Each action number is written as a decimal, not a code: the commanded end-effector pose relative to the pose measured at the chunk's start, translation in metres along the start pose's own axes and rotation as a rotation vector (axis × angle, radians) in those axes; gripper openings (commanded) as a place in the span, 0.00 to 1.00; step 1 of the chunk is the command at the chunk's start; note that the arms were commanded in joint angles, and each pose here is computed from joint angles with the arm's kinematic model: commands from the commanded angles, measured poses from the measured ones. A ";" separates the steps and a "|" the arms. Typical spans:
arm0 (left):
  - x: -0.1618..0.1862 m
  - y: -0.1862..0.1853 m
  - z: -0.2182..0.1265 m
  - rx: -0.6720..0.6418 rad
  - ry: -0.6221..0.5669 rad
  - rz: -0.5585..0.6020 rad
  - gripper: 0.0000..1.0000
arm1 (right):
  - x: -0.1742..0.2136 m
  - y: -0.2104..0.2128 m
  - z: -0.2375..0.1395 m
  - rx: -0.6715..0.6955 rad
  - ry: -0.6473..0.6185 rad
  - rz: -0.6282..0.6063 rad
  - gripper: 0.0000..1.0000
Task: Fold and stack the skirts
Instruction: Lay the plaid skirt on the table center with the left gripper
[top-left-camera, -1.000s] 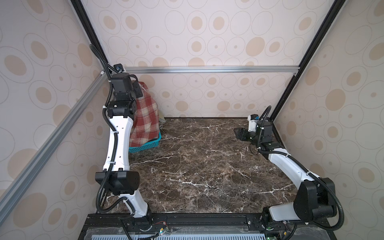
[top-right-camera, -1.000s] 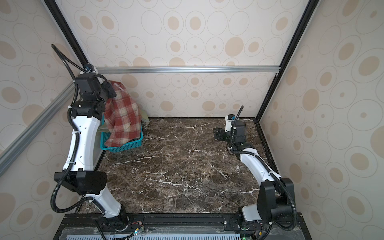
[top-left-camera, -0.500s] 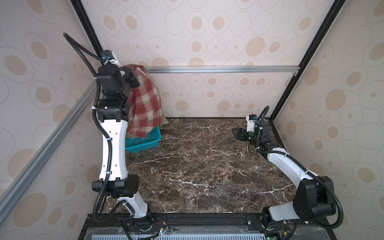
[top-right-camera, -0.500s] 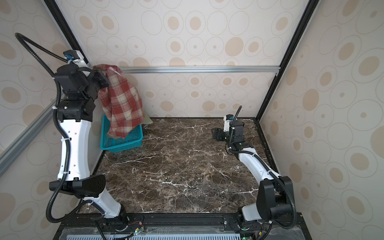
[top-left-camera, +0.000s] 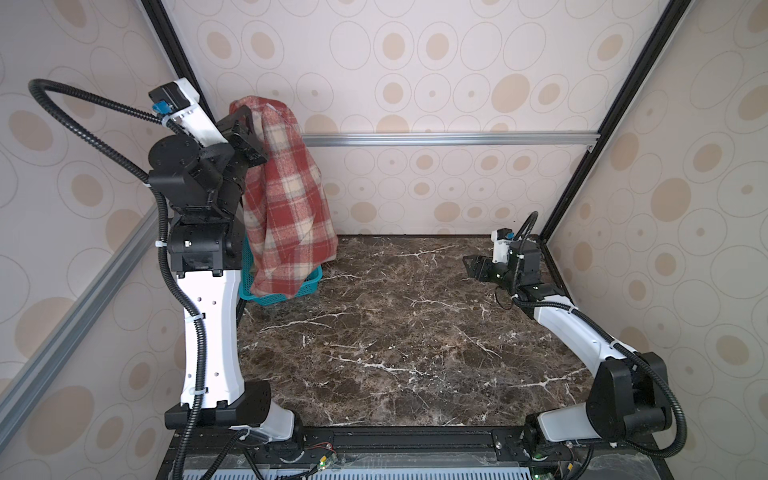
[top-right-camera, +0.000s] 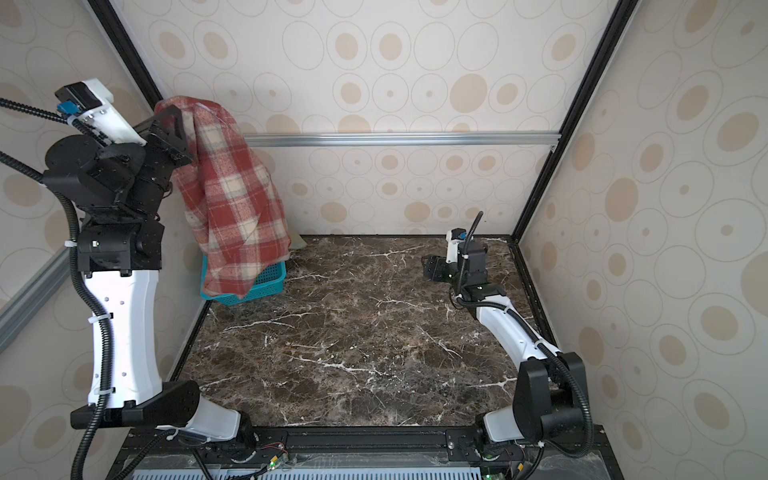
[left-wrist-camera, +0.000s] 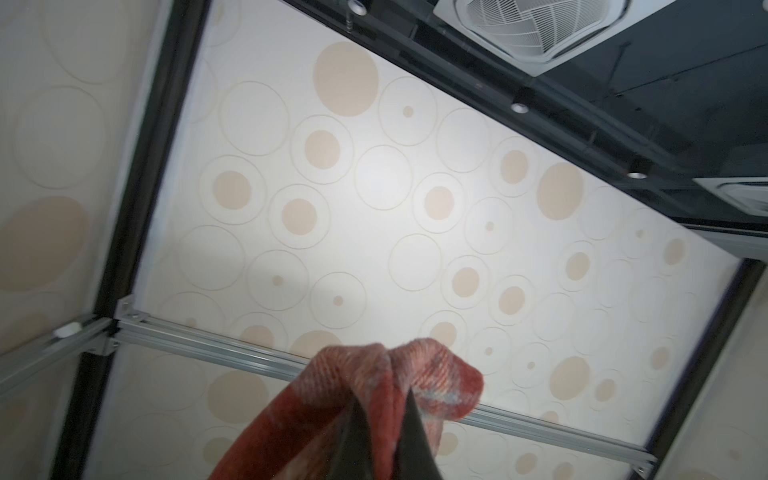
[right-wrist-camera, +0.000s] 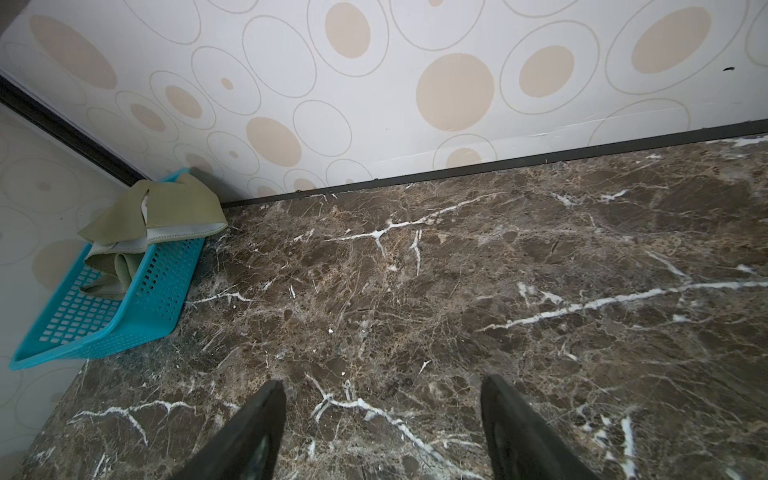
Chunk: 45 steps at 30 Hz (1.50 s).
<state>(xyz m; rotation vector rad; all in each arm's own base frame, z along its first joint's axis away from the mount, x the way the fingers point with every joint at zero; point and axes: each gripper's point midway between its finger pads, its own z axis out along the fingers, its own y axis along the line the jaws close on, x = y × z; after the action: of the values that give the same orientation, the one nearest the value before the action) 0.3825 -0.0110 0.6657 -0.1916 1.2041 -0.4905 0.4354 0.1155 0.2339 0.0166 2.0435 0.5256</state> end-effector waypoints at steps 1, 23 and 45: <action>0.001 -0.042 -0.001 0.216 0.006 -0.106 0.00 | -0.013 0.006 -0.010 -0.001 -0.055 0.004 0.77; 0.228 -0.198 -0.012 0.652 0.475 -0.453 0.00 | -0.015 -0.019 -0.067 0.164 -0.099 -0.011 0.81; 0.451 0.033 -0.164 -0.211 0.921 -0.061 0.77 | 0.089 -0.073 -0.043 0.283 0.226 0.110 0.77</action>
<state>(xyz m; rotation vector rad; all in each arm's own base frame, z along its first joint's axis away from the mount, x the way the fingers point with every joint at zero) 0.3552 -0.1701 0.2335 -0.2144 2.1085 -0.5731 0.3762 0.0463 0.1762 0.2135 2.2585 0.2791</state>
